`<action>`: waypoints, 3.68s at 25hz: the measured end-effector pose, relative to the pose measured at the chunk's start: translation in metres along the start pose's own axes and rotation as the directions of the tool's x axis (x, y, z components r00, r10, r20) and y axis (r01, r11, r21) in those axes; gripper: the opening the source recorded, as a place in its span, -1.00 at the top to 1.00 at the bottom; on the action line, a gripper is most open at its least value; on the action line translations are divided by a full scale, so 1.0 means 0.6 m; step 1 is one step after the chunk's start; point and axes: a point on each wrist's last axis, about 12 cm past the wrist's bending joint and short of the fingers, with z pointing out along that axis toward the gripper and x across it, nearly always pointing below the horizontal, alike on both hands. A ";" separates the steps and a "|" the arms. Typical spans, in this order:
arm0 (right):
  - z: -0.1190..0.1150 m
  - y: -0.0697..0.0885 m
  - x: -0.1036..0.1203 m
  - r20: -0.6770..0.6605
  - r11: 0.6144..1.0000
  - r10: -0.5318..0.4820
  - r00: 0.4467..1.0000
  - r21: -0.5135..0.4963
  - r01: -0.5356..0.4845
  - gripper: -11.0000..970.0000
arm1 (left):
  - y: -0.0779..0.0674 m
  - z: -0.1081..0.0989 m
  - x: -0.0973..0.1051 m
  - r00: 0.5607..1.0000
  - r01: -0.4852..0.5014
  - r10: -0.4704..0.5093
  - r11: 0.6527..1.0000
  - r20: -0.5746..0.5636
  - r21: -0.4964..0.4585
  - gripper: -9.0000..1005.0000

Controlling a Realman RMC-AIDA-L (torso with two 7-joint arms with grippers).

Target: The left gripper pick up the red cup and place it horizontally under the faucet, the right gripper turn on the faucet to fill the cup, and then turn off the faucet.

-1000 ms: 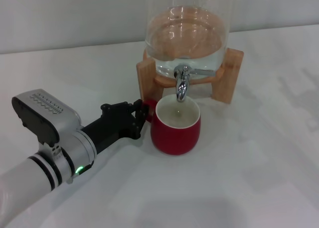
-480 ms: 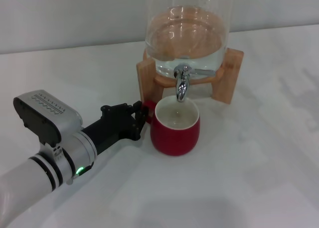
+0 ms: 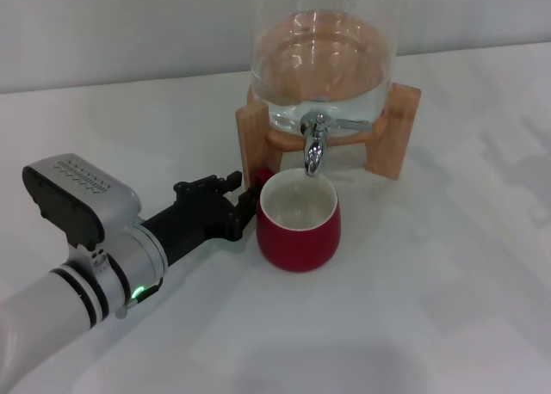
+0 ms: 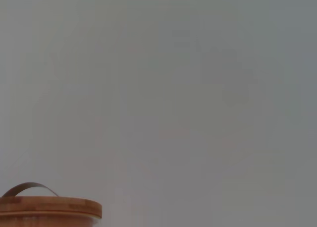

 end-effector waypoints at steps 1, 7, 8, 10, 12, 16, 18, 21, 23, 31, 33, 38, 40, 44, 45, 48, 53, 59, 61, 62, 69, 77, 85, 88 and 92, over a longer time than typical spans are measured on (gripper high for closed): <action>0.000 0.000 0.000 0.000 1.000 0.000 1.000 0.000 0.000 -0.59 | 0.001 0.001 0.000 1.000 0.002 -0.002 1.000 -0.005 -0.002 0.50; 0.001 0.000 0.000 0.001 1.000 0.000 1.000 -0.001 0.000 -0.59 | 0.000 0.003 0.000 1.000 0.004 -0.004 1.000 -0.015 -0.004 0.37; 0.001 0.000 0.000 0.001 1.000 0.000 1.000 -0.001 0.000 -0.59 | -0.001 0.003 0.000 1.000 0.004 -0.004 1.000 -0.015 -0.002 0.37; 0.001 0.000 0.000 0.001 1.000 0.000 1.000 -0.001 0.000 -0.59 | -0.002 0.003 0.001 1.000 0.004 -0.004 1.000 -0.018 -0.002 0.36; 0.000 0.000 0.000 0.000 1.000 0.000 1.000 0.000 0.000 -0.59 | -0.002 0.002 0.004 1.000 0.008 -0.008 1.000 -0.023 -0.007 0.35; 0.000 0.000 0.000 0.000 1.000 0.000 1.000 0.000 0.000 -0.59 | -0.001 0.001 0.005 1.000 0.017 -0.017 1.000 -0.024 -0.015 0.27; 0.000 0.000 0.000 0.000 1.000 0.000 1.000 0.000 0.000 -0.59 | -0.001 0.001 0.005 1.000 0.020 -0.020 1.000 -0.022 -0.017 0.22; 0.000 0.000 0.000 0.000 1.000 0.000 1.000 0.000 0.000 -0.59 | -0.001 0.002 0.004 0.999 0.022 -0.023 1.000 -0.024 -0.019 0.20; 0.000 0.000 0.000 0.000 1.000 0.000 1.000 0.000 0.000 -0.59 | -0.001 0.002 0.004 0.999 0.024 -0.024 1.000 -0.026 -0.020 0.18; -0.001 0.000 0.000 -0.001 1.000 0.000 1.000 0.001 0.000 -0.59 | 0.005 0.001 0.007 0.999 0.038 -0.039 0.998 -0.032 -0.047 0.16; -0.001 0.000 0.000 -0.001 1.000 0.000 1.000 0.002 0.000 -0.59 | 0.007 -0.001 0.007 0.999 0.042 -0.044 0.997 -0.031 -0.057 0.14; 0.000 0.000 0.000 0.001 1.000 -0.001 1.000 0.002 0.001 -0.59 | 0.015 -0.005 0.009 0.998 0.048 -0.051 0.996 -0.029 -0.080 0.11; 0.000 -0.001 0.000 0.002 1.000 -0.001 1.000 0.002 0.001 -0.59 | 0.016 -0.005 0.009 0.998 0.047 -0.049 0.996 -0.030 -0.081 0.11; 0.000 -0.001 0.000 0.002 1.000 -0.001 1.000 0.003 0.001 -0.59 | 0.018 -0.006 0.010 0.998 0.046 -0.050 0.995 -0.037 -0.088 0.11; 0.000 -0.001 0.000 0.002 1.000 -0.001 1.000 0.003 0.001 -0.59 | 0.019 -0.006 0.011 0.998 0.048 -0.052 0.994 -0.041 -0.094 0.11; 0.000 -0.001 0.000 0.001 1.000 -0.001 1.000 0.005 0.001 -0.59 | 0.024 -0.006 0.010 0.997 0.051 -0.056 0.993 -0.044 -0.111 0.11; 0.001 -0.002 0.000 0.000 1.000 -0.001 1.000 0.007 0.001 -0.59 | 0.027 -0.006 0.011 0.997 0.047 -0.054 0.991 -0.052 -0.126 0.11; 0.002 -0.002 -0.001 0.004 1.000 -0.002 1.000 0.009 0.002 -0.59 | 0.036 -0.011 0.012 0.997 0.054 -0.062 0.985 -0.042 -0.163 0.10; 0.003 -0.003 -0.001 0.005 1.000 -0.003 1.000 0.010 0.003 -0.59 | 0.039 -0.015 0.015 0.997 0.055 -0.063 0.983 -0.039 -0.176 0.10; 0.003 -0.003 -0.001 0.005 1.000 -0.004 1.000 0.011 0.004 -0.59 | 0.040 -0.016 0.015 0.997 0.057 -0.065 0.982 -0.037 -0.182 0.10; 0.004 -0.005 -0.001 0.004 1.000 -0.006 1.000 0.016 0.006 -0.59 | 0.053 -0.033 0.018 0.998 0.059 -0.060 0.969 0.004 -0.239 0.10; 0.006 -0.008 0.005 -0.025 1.000 -0.006 1.000 0.026 0.006 -0.59 | 0.069 -0.104 0.022 0.970 0.101 -0.017 0.934 0.242 -0.342 0.09; 0.010 -0.009 0.015 -0.072 1.000 -0.001 0.997 0.031 0.003 -0.58 | 0.085 -0.152 0.029 0.940 0.151 0.009 0.885 0.341 -0.440 -0.03; 0.011 -0.007 0.016 -0.079 1.000 0.000 0.997 0.022 0.002 -0.58 | 0.085 -0.159 0.031 0.936 0.155 0.014 0.882 0.353 -0.446 -0.20; 0.013 -0.002 0.020 -0.102 1.000 0.013 0.995 -0.007 -0.014 -0.58 | 0.081 -0.169 0.037 0.932 0.155 0.023 0.877 0.362 -0.454 -0.42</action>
